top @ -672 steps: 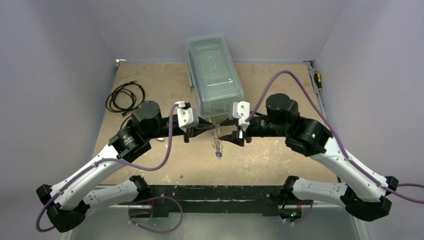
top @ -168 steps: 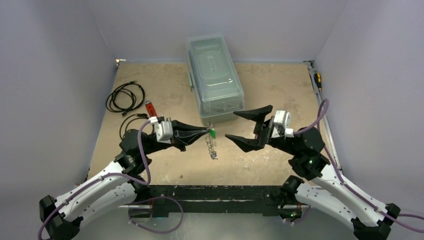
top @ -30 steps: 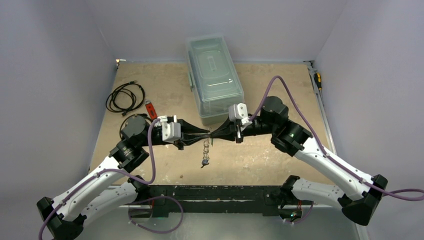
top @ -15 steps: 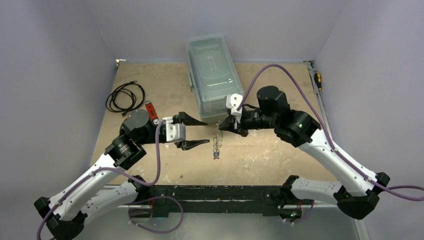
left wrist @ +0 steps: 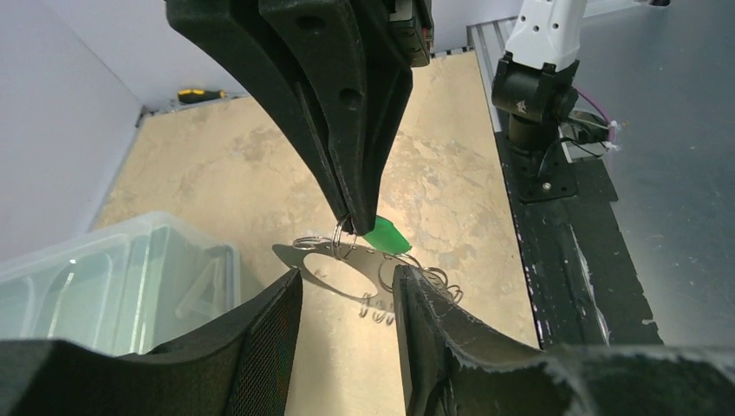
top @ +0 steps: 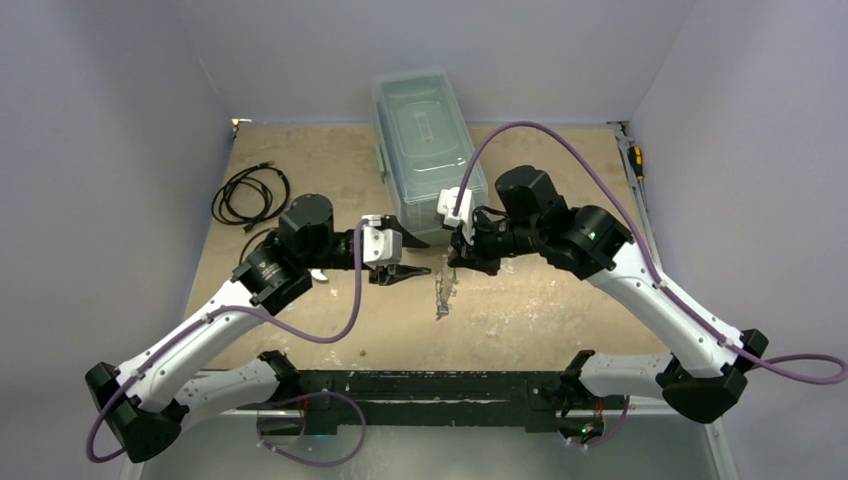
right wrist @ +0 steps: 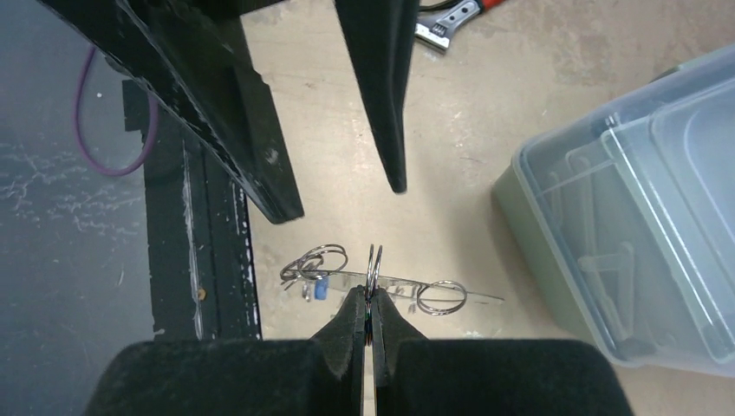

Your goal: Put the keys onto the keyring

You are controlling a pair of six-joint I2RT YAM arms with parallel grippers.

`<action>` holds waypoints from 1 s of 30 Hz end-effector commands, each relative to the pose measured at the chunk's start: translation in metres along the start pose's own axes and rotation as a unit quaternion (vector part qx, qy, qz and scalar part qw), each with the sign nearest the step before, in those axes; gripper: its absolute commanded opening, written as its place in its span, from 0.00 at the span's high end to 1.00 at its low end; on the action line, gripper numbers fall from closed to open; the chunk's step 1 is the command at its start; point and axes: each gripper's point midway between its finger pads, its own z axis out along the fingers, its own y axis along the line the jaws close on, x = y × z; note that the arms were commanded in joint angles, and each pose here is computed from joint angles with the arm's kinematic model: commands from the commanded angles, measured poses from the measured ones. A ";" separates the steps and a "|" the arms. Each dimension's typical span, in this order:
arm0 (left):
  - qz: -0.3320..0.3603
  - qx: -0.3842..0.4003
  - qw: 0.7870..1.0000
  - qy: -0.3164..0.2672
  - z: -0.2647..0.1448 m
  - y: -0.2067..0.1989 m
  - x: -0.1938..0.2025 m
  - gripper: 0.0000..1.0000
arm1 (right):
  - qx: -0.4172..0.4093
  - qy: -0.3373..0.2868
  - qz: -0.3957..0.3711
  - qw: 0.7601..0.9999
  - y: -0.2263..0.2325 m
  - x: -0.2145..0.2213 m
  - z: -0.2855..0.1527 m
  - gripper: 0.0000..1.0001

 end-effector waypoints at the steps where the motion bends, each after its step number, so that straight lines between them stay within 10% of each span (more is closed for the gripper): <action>1: 0.008 0.031 0.999 -0.014 0.007 -0.002 -0.009 0.58 | -0.014 -0.024 -0.021 0.999 0.005 -0.018 -0.002 1.00; 30: -0.010 0.069 0.997 -0.018 0.019 -0.009 0.002 0.75 | -0.057 -0.045 -0.039 0.997 0.023 -0.031 0.004 1.00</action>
